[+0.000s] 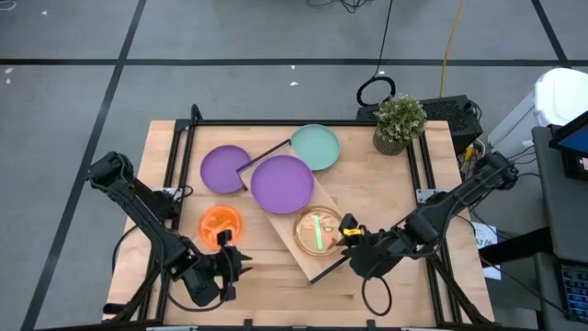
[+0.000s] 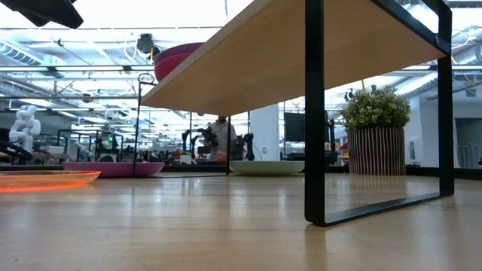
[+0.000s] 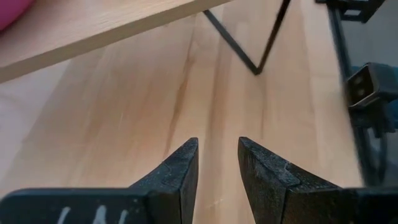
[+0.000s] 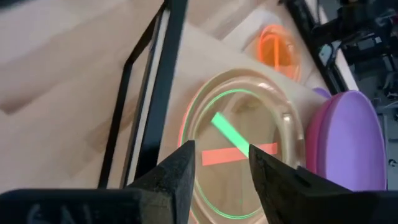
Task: Place and stack plates onto a shelf
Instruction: Stack the purple plate on top of the purple plate on the shelf
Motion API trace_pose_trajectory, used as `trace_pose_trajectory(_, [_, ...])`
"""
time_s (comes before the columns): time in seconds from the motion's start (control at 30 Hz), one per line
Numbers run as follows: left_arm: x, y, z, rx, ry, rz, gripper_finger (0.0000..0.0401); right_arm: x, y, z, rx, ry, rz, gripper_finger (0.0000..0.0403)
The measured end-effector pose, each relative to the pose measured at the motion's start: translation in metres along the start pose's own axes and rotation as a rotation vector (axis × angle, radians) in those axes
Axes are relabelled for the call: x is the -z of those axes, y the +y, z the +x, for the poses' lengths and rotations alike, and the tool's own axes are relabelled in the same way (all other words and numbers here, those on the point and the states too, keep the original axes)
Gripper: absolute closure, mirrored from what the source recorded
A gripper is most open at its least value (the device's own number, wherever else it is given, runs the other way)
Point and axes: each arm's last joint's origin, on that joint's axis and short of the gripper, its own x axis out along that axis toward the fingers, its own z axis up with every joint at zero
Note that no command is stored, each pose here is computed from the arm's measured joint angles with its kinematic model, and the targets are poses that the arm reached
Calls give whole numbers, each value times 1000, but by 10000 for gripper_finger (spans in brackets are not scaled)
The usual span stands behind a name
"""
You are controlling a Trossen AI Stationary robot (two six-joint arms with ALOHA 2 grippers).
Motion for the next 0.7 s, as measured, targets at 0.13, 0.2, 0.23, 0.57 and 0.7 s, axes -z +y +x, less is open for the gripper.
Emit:
trace_pose_trajectory(0.13, [5, 7, 0, -82, 25, 48, 281, 1, -5, -13, 20, -45, 90, 274])
trace_pose_trajectory(0.2, [7, 14, 1, -130, 59, 57, 281, 3, -8, -20, 28, -65, 141, 274])
trace_pose_trajectory(0.23, [8, 18, 2, -157, 78, 58, 281, 4, -9, -23, 31, -74, 168, 274])
trace_pose_trajectory(0.57, [3, 70, 18, -378, 347, 101, 281, 25, -14, -55, 48, -117, 323, 275])
trace_pose_trajectory(0.7, [-3, 90, 27, -360, 480, 105, 281, 45, -8, -60, 102, -129, 342, 275])
